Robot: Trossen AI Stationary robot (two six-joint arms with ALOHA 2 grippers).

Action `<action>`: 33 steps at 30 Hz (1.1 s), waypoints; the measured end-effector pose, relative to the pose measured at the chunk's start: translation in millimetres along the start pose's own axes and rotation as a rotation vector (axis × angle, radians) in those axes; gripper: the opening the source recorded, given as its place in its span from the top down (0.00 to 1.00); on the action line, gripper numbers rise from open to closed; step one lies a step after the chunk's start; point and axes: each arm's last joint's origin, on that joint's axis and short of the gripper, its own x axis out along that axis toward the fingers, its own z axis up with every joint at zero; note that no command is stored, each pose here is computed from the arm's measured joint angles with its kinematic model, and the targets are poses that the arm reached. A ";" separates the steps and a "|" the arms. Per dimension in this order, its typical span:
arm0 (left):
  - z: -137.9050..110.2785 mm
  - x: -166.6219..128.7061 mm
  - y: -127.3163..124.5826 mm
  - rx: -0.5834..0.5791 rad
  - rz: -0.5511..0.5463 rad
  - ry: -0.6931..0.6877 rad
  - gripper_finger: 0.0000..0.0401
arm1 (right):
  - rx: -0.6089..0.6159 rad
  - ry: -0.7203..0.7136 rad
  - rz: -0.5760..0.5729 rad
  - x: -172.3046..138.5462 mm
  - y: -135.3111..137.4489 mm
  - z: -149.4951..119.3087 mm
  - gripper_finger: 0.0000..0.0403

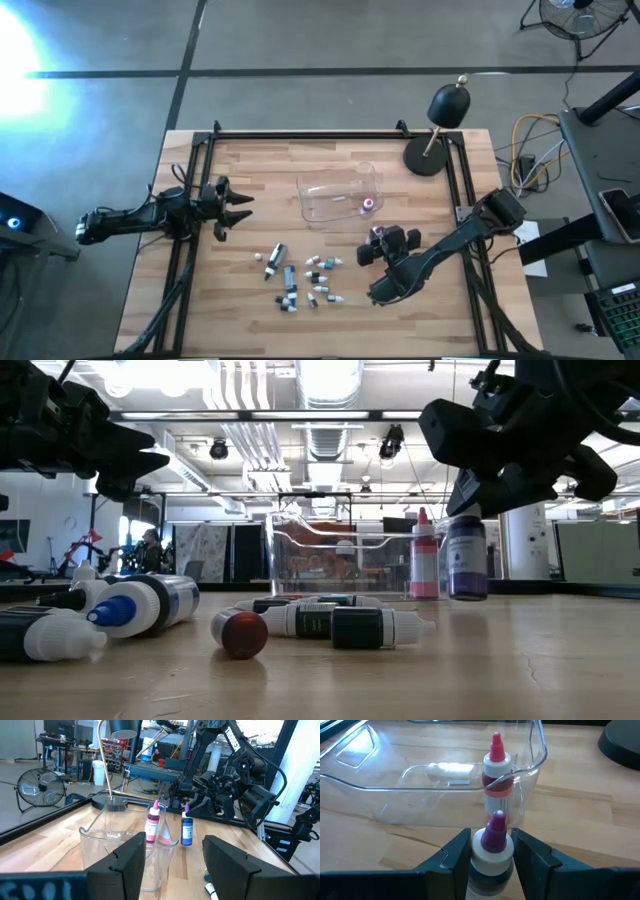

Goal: Pick & Place food coloring
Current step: Put the large violet food coloring bottle into the transparent bin

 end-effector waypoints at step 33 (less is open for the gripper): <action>0.0 0.0 0.0 0.000 0.000 0.000 0.57 | -0.138 0.179 0.007 -28.2 13.9 38.6 0.62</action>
